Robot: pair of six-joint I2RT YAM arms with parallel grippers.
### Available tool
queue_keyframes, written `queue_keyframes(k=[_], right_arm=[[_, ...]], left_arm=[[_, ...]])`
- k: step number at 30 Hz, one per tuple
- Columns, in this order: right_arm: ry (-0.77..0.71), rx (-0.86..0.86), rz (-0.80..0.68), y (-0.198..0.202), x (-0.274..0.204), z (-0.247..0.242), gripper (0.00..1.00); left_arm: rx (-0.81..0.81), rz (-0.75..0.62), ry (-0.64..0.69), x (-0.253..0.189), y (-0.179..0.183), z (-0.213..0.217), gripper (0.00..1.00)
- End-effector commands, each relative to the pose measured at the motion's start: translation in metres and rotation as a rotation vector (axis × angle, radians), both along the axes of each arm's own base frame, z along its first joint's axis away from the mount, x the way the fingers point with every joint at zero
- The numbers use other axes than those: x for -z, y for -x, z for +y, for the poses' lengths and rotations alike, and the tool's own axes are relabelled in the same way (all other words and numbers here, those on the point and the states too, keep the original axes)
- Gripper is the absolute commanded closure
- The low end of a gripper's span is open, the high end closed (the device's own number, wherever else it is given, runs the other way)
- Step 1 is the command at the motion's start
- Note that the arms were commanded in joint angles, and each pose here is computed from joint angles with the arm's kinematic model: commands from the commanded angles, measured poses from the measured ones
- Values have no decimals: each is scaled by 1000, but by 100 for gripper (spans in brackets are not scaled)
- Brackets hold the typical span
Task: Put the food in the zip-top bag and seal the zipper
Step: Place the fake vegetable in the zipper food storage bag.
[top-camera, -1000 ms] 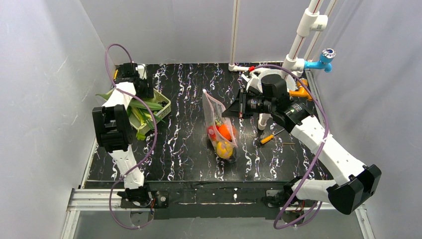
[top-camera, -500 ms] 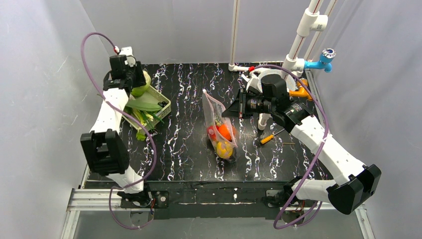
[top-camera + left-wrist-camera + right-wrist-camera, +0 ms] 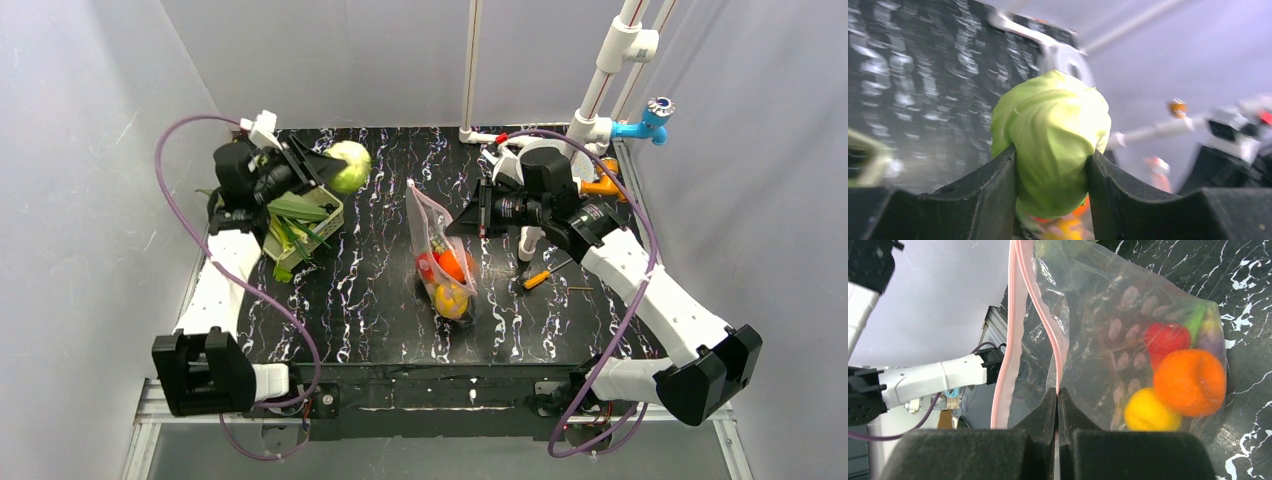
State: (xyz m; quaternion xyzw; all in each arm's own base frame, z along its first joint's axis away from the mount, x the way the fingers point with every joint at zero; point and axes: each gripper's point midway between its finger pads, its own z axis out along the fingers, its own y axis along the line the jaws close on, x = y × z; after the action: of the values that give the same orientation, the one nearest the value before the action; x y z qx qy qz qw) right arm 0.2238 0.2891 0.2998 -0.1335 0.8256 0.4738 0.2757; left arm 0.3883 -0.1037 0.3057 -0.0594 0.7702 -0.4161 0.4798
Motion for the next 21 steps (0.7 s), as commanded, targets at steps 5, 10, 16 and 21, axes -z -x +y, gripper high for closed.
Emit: queue_keyframes(k=[5, 10, 16, 21], right_arm=[[23, 1, -70, -7, -20, -4, 99], [10, 51, -107, -9, -34, -10, 99], [-34, 83, -115, -1, -44, -16, 99], [-73, 92, -92, 7, -44, -18, 99]], left_arm=[[638, -384, 243, -126, 181, -133, 70], [818, -522, 295, -159, 236, -167, 69], [858, -456, 278, -123, 233, -200, 72], [749, -354, 219, -74, 214, -209, 74]])
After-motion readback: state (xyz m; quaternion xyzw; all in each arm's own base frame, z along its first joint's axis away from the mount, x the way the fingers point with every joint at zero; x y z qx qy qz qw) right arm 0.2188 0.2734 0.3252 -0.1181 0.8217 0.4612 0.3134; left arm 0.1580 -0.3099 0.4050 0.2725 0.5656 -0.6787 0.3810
